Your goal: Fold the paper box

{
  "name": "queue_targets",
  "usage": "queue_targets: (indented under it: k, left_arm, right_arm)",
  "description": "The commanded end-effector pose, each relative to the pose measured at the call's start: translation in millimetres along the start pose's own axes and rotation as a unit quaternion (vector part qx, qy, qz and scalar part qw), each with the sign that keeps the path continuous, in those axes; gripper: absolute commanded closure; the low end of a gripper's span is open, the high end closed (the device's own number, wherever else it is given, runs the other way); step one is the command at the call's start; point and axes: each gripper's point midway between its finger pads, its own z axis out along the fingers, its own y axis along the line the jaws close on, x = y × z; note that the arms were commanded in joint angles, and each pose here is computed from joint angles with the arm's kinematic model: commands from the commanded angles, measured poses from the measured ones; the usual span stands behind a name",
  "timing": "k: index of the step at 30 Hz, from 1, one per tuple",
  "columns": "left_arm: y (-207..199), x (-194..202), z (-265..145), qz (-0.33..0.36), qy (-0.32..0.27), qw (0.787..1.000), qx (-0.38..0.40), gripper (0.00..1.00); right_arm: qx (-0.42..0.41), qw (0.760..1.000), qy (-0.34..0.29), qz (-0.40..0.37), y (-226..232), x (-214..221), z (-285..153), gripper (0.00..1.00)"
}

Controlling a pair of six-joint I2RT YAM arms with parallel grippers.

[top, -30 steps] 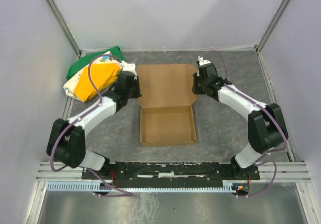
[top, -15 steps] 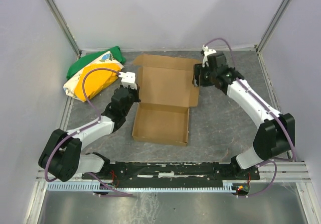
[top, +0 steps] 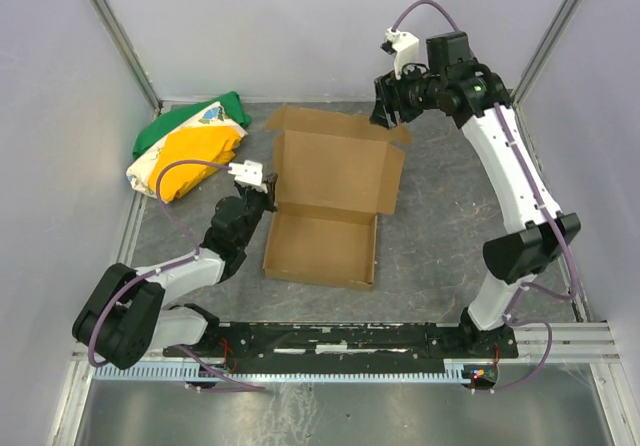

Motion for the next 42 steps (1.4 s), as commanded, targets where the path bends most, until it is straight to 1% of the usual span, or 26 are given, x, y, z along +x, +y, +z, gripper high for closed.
queue_targets:
  k: [1,2,3,6,12,14,16,18,19,21,22,23,26,28,30,32,33,34,35,36,39,40,42]
  left_arm:
    - [-1.8,-46.4,-11.6,0.023,-0.117,0.993,0.009,0.97]
    - [-1.6,-50.7,-15.1,0.025,-0.134,0.991,0.011,0.97]
    - [-1.5,-50.0,-17.4,0.028,-0.138,0.99,0.011,0.97]
    - [-2.6,-48.4,-19.1,0.026,-0.137,0.99,0.015,0.97]
    - [-4.7,-47.5,-20.5,0.022,-0.137,0.99,0.02,0.97]
    - [-5.6,-46.9,-20.3,0.022,-0.135,0.99,0.021,0.97]
    - [-6.7,-46.2,-19.9,0.021,-0.133,0.991,0.023,0.97]
    - [-6.5,-43.9,-18.8,0.019,-0.128,0.991,0.022,0.97]
    - [-6.4,-42.8,-17.5,0.017,-0.124,0.992,0.021,0.96]
    - [-5.5,-40.3,-14.8,0.011,-0.112,0.993,0.016,0.93]
    - [-5.2,-41.2,-12.9,0.005,-0.109,0.994,0.013,0.89]
    - [-5.0,-39.4,-11.2,0.0,-0.101,0.995,0.011,0.85]
    - [-3.2,-40.5,-6.3,-0.028,-0.076,0.997,-0.002,0.75]
    - [-4.5,-33.4,-4.2,-0.037,-0.026,0.999,-0.004,0.72]
    - [-0.9,-36.7,-7.7,-0.042,0.001,0.999,-0.016,0.7]
    - [5.2,-47.8,-17.2,-0.043,0.002,0.999,-0.029,0.69]
    - [13.3,-54.5,-23.5,-0.051,-0.004,0.997,-0.05,0.67]
    - [26.1,-63.8,-32.1,-0.068,-0.014,0.994,-0.086,0.59]
    - [39.4,-77.4,-43.0,-0.092,-0.031,0.988,-0.122,0.53]
    - [51.1,-90.1,-50.4,-0.106,-0.043,0.982,-0.15,0.48]
    - [60.1,-116.8,-58.8,-0.099,-0.041,0.981,-0.161,0.48]
    - [61.9,-121.5,-58.5,-0.098,-0.033,0.98,-0.168,0.48]
    - [66.0,-132.2,-56.6,-0.103,-0.022,0.977,-0.186,0.48]
  right_arm:
    - [-0.036,0.998,0.052,-0.015,3.7,16.7,11.5,0.3]
    - [-0.038,0.998,0.052,-0.018,2.8,15.2,14.6,0.31]
    - [-0.043,0.997,0.054,-0.019,2.3,14.8,17.4,0.31]
    - [-0.054,0.996,0.064,-0.02,1.0,15.9,28.0,0.3]
    - [-0.049,0.996,0.07,-0.012,-8.2,20.0,48.0,0.3]
    - [-0.054,0.996,0.077,-0.009,-7.5,24.1,51.7,0.32]
    - [-0.066,0.994,0.082,-0.006,-2.4,27.9,53.4,0.36]
    - [-0.077,0.993,0.086,-0.008,4.1,30.6,52.1,0.45]
    - [-0.08,0.993,0.086,-0.012,7.3,30.9,49.8,0.52]
    - [-0.08,0.992,0.091,-0.017,11.9,34.1,47.3,0.64]
    - [-0.075,0.992,0.095,-0.021,12.2,36.4,46.1,0.7]
    - [-0.07,0.992,0.1,-0.026,13.4,38.7,44.3,0.73]
    - [-0.039,0.992,0.113,-0.046,11.8,44.9,40.4,0.77]
    - [-0.025,0.99,0.123,-0.065,13.6,50.3,37.5,0.81]
    - [-0.009,0.988,0.127,-0.085,15.1,51.9,34.0,0.86]
    - [-0.001,0.987,0.13,-0.098,18.0,53.5,29.3,0.89]
    - [-0.001,0.986,0.131,-0.106,19.7,54.2,26.8,0.9]
    - [-0.001,0.985,0.129,-0.112,21.8,53.8,24.1,0.9]
    - [-0.003,0.985,0.124,-0.121,26.2,52.2,19.3,0.91]
    - [-0.001,0.985,0.116,-0.13,28.3,49.4,15.5,0.92]
    - [-0.003,0.98,0.079,-0.18,35.3,42.0,7.4,0.97]
    - [-0.01,0.976,0.058,-0.21,40.8,38.0,3.4,0.98]
    - [-0.011,0.959,0.002,-0.282,48.0,28.0,-5.0,0.98]
